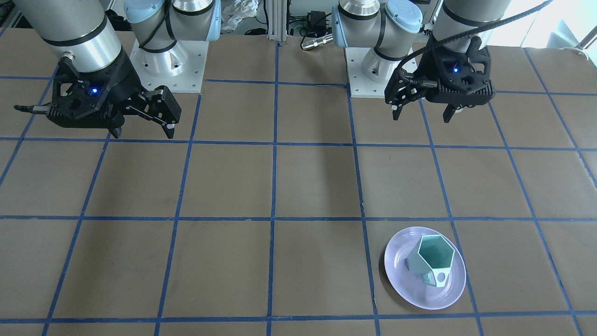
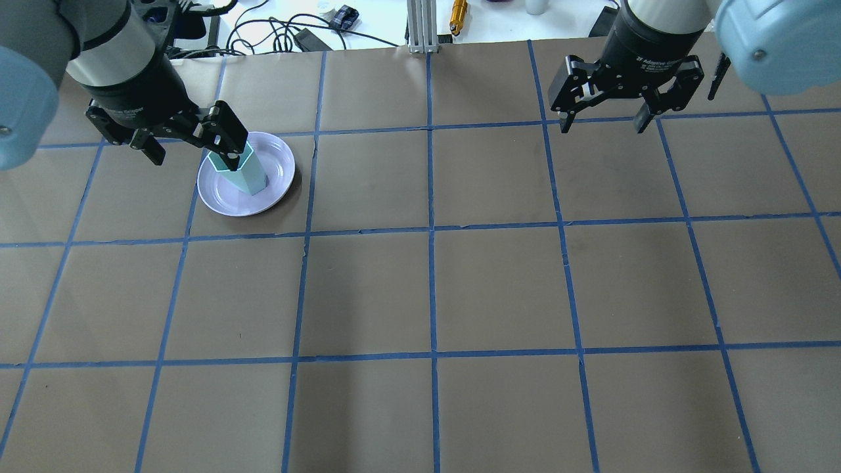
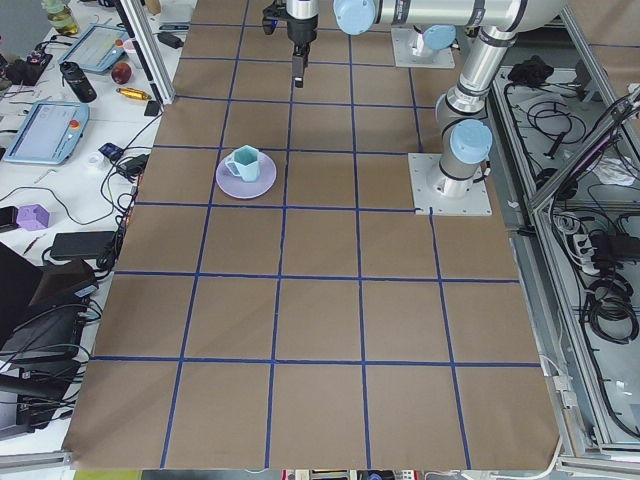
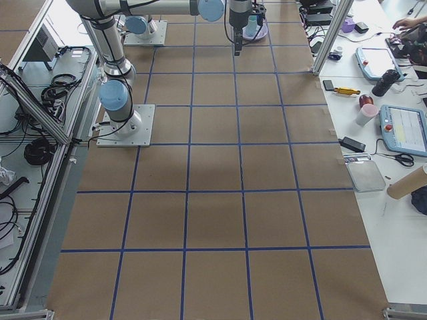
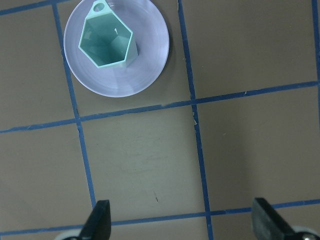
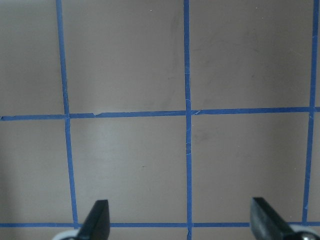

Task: Flip cup and place on plate
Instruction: 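Raise the open left gripper up away from the cup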

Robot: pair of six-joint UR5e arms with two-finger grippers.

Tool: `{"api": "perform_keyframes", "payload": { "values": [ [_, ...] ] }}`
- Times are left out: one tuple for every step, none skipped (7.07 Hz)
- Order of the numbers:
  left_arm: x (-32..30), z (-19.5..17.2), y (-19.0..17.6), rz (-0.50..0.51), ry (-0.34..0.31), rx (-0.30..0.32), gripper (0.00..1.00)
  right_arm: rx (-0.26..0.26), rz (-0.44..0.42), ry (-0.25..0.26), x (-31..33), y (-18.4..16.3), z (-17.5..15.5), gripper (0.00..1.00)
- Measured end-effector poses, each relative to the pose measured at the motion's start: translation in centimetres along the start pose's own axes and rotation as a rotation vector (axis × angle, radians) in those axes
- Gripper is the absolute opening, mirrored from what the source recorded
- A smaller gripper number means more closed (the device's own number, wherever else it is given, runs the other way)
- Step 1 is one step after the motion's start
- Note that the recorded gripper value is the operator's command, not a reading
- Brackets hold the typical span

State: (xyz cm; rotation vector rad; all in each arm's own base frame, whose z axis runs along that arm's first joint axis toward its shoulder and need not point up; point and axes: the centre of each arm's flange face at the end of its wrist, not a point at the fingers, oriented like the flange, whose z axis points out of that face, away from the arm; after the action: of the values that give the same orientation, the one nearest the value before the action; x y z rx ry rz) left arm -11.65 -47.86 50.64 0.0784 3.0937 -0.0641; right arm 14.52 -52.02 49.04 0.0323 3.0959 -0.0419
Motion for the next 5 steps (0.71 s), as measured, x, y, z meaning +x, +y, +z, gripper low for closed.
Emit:
{"api": "perform_keyframes", "payload": {
  "values": [
    [0.5,-0.7,0.7,-0.048,0.021,0.006,1.00,0.000,0.000,0.000,0.0,0.0,0.0,1.00],
    [1.2,-1.0,1.3,-0.061,0.026,0.005,1.00,0.000,0.000,0.000,0.0,0.0,0.0,1.00],
    [1.8,-0.9,1.6,-0.061,0.027,0.002,1.00,0.000,0.000,0.000,0.0,0.0,0.0,1.00],
    [2.1,-0.4,1.7,-0.063,0.029,0.000,1.00,0.000,0.000,0.000,0.0,0.0,0.0,1.00],
    [2.3,-0.1,1.8,-0.066,0.030,0.000,1.00,0.000,0.000,0.000,0.0,0.0,0.0,1.00]
  ]
}}
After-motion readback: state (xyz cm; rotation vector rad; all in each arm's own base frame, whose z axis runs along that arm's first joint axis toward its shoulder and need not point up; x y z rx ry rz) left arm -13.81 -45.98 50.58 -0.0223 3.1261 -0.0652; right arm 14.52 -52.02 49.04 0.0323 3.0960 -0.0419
